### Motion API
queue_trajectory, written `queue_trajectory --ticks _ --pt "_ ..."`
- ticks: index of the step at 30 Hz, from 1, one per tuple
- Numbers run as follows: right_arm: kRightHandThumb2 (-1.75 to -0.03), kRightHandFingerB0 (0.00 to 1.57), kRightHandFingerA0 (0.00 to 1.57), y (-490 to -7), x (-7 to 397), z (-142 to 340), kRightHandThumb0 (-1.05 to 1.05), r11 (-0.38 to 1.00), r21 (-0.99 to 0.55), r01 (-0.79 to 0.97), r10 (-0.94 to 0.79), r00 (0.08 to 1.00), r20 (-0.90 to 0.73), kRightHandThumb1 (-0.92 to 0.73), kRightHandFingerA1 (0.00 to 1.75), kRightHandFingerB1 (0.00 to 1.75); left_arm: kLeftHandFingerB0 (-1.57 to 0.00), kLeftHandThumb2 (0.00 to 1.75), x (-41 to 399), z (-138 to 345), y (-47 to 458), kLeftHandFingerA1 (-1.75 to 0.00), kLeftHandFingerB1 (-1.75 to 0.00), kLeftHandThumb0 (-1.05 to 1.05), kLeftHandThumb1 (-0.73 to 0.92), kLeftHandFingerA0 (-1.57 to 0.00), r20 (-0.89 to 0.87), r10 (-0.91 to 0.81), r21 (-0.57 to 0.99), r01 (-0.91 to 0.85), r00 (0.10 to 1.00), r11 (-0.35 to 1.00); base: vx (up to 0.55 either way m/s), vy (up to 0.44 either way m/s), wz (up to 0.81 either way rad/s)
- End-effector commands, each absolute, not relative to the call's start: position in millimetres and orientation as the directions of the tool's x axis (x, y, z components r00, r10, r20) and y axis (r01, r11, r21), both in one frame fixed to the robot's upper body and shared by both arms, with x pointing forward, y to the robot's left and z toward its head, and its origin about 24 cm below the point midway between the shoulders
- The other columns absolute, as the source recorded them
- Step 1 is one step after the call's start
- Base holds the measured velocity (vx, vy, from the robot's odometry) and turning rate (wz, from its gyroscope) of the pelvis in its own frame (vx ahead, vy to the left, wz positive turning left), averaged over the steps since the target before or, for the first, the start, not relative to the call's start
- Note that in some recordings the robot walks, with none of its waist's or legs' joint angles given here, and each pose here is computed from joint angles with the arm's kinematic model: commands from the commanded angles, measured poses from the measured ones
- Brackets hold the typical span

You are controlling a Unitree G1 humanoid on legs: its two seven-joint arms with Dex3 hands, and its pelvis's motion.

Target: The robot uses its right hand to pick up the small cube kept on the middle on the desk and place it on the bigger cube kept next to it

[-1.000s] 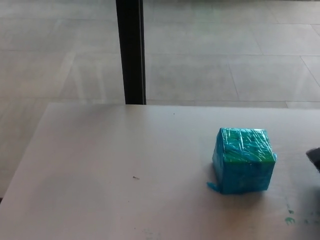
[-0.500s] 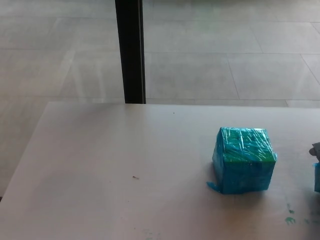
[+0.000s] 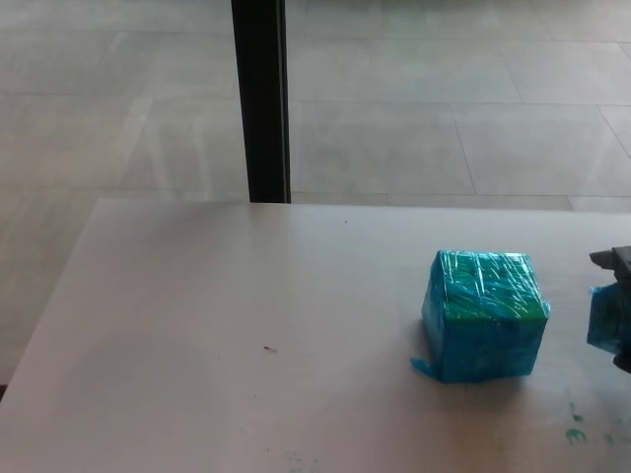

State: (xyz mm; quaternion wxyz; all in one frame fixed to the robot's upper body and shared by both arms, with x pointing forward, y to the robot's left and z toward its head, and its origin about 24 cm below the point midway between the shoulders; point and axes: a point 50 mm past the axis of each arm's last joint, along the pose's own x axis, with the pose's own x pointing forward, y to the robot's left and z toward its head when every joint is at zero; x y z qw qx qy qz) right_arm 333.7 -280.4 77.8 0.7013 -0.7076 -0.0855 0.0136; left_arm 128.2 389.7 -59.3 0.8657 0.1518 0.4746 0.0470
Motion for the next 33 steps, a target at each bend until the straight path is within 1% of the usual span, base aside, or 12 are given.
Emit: queue_trajectory --ticks 1,4,8,19,20,21,22,25,26,27,28,33 --pt "-0.72 0.74 0.84 -284 340 97 -0.12 0.012 -0.991 0.134 0.158 0.978 0.134 -0.58 1.69 1.34 -0.45 0.62 125 -53 398 -0.70 -0.54 -0.83 0.72 -0.43 -0.796 0.264 0.358 0.072 0.544 0.931 0.00 0.000 0.00" --pt "-0.84 0.70 0.79 -284 345 113 -0.11 0.012 -0.989 0.147 0.162 0.976 0.147 -0.60 1.73 1.55 -0.46 0.62 125 -53 398 -0.72 -0.58 -0.84 0.71 -0.43 -0.795 0.265 0.357 0.068 0.546 0.931 0.00 0.000 0.00" --pt "-0.91 0.72 0.83 -284 352 139 -0.09 0.029 -0.986 0.166 0.172 0.971 0.169 -0.66 1.65 1.45 -0.45 0.62 127 -50 400 -0.71 -0.57 -0.82 0.72 -0.42 -0.797 0.269 0.360 0.069 0.540 0.930 0.00 0.000 0.00" --pt "-0.89 0.73 0.82 -266 360 204 -0.12 0.035 -0.967 0.251 0.304 0.920 0.249 -0.58 1.75 1.54 -0.43 0.62 123 -45 405 -0.72 -0.58 -0.83 0.72 -0.39 -0.798 0.262 0.361 0.083 0.542 0.929 0.00 0.000 0.00" --pt "-1.02 0.96 1.14 -264 360 205 -0.17 0.047 -0.968 0.247 0.311 0.917 0.249 -0.51 1.37 1.24 -0.45 0.62 122 -45 405 -0.72 -0.57 -0.84 0.71 -0.41 -0.798 0.261 0.364 0.088 0.543 0.927 0.00 0.000 0.00" --pt "-1.02 0.96 1.14 -263 360 206 -0.17 0.061 -0.969 0.238 0.317 0.916 0.245 -0.51 1.37 1.24 -0.45 0.62 122 -45 406 -0.72 -0.57 -0.84 0.71 -0.41 -0.799 0.265 0.367 0.088 0.540 0.926 0.00 0.000 0.00" --pt "-0.91 0.72 0.81 -260 359 210 -0.12 0.059 -0.971 0.231 0.328 0.914 0.238 -0.60 1.75 1.56 -0.41 0.62 122 -44 406 -0.72 -0.56 -0.84 0.73 -0.38 -0.804 0.254 0.366 0.111 0.537 0.924 0.00 0.000 0.00" --pt "-0.90 0.71 0.80 -254 358 215 -0.11 0.072 -0.973 0.219 0.346 0.910 0.231 -0.62 1.75 1.58 -0.41 0.63 122 -44 406 -0.69 -0.55 -0.84 0.73 -0.37 -0.803 0.260 0.376 0.118 0.536 0.919 0.00 0.000 0.00" --pt "-1.00 1.01 1.14 -244 357 219 -0.14 0.085 -0.975 0.206 0.382 0.897 0.223 -0.49 1.37 1.29 -0.45 0.62 121 -44 406 -0.70 -0.60 -0.84 0.71 -0.39 -0.800 0.272 0.373 0.089 0.534 0.924 0.00 0.000 0.00" --pt "-1.00 1.01 1.14 -242 356 220 -0.13 0.085 -0.976 0.198 0.391 0.895 0.216 -0.48 1.37 1.29 -0.42 1.05 121 -44 406 -0.68 -0.64 -0.80 0.58 -0.36 -0.801 0.270 0.370 0.087 0.534 0.925 0.00 0.000 0.00" --pt "-0.87 0.72 0.82 -238 356 222 -0.08 0.080 -0.979 0.188 0.405 0.891 0.204 -0.53 1.75 1.62 -0.44 0.62 121 -43 407 -0.68 -0.58 -0.81 0.73 -0.38 -0.803 0.269 0.370 0.091 0.532 0.924 0.00 0.000 0.00" --pt "-0.87 0.64 0.82 -220 351 223 -0.11 0.091 -0.991 0.094 0.481 0.867 0.126 -0.53 1.75 1.71 -0.46 0.62 120 -43 409 -0.70 -0.56 -0.81 0.70 -0.42 -0.795 0.275 0.362 0.060 0.541 0.930 0.00 0.000 0.00"
